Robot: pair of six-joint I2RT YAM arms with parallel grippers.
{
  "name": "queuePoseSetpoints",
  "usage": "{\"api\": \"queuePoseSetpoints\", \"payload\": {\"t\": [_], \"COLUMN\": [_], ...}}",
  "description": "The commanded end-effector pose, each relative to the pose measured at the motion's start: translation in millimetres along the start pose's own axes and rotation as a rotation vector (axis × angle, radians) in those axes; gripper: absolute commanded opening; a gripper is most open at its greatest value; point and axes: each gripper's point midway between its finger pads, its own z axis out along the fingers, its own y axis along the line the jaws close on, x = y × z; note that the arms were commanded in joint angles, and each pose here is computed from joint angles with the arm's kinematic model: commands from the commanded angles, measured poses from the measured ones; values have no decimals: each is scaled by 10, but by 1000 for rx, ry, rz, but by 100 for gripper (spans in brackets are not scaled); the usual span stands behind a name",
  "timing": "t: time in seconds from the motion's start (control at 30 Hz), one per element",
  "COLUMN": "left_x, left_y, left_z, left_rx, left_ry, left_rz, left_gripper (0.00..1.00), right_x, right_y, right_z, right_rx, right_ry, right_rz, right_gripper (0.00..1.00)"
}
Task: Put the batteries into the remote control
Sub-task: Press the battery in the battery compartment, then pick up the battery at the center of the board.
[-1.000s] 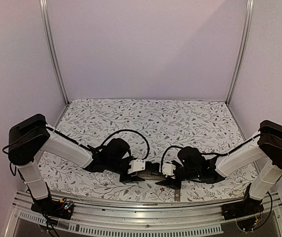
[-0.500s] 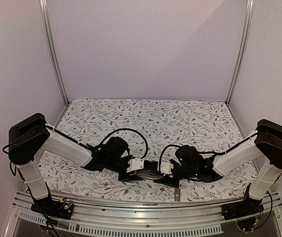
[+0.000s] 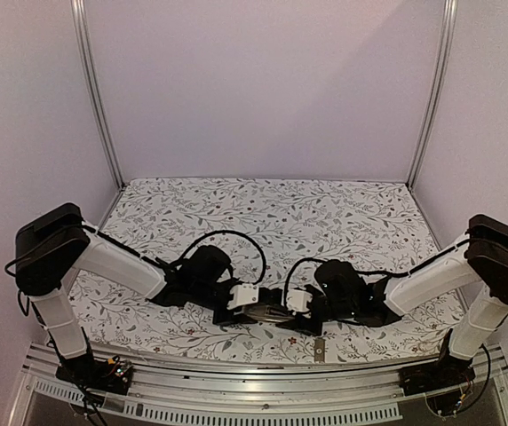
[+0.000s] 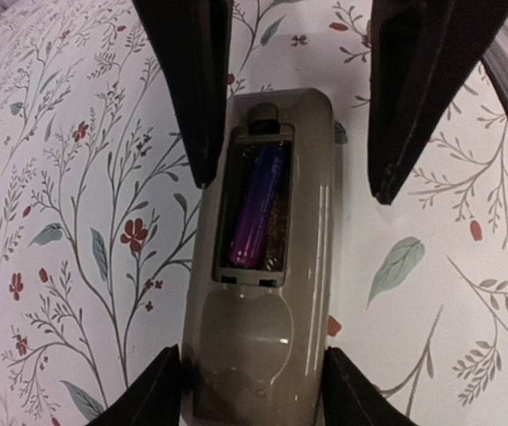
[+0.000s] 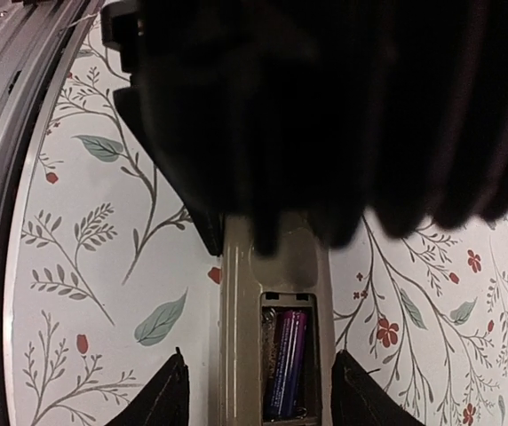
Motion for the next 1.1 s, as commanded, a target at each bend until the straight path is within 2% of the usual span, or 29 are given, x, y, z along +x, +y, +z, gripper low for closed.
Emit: {"api": "queuePoseSetpoints", "payload": {"t": [0.0, 0.13, 0.27, 0.37, 0.43, 0.5, 0.6, 0.77, 1.07], "left_x": [65, 61, 48, 30, 6, -35, -126, -330, -482], "left_y": [-120, -134, -144, -148, -142, -125, -74, 13, 142], "left_z": [59, 51, 48, 36, 23, 6, -37, -151, -287], "left_rx": [34, 41, 48, 53, 54, 50, 37, 1, -49], "left_ry": [34, 33, 34, 36, 37, 36, 19, -27, -58], "left_rz": [-32, -37, -41, -46, -48, -47, -49, -38, -29], "left_gripper": [53, 54, 54, 55, 56, 65, 67, 68, 69], "right_x": [-366, -520, -446, -24, 226, 459, 844, 1373, 1881], "right_y": [-139, -439, -985, -1408, -1525, -1546, -1525, -1401, -1140], "right_z": [-142, -416, -900, -1271, -1475, -1587, -1754, -2060, -2163], "right_rx": [61, 174, 383, 542, 601, 633, 724, 888, 931], "right_ry": [-72, -129, -144, -49, -10, 36, 133, 286, 387], "right_rz": [21, 145, 443, 789, 982, 1108, 1278, 1461, 1633], "right_gripper": [54, 56, 62, 63, 65, 62, 59, 59, 59]}}
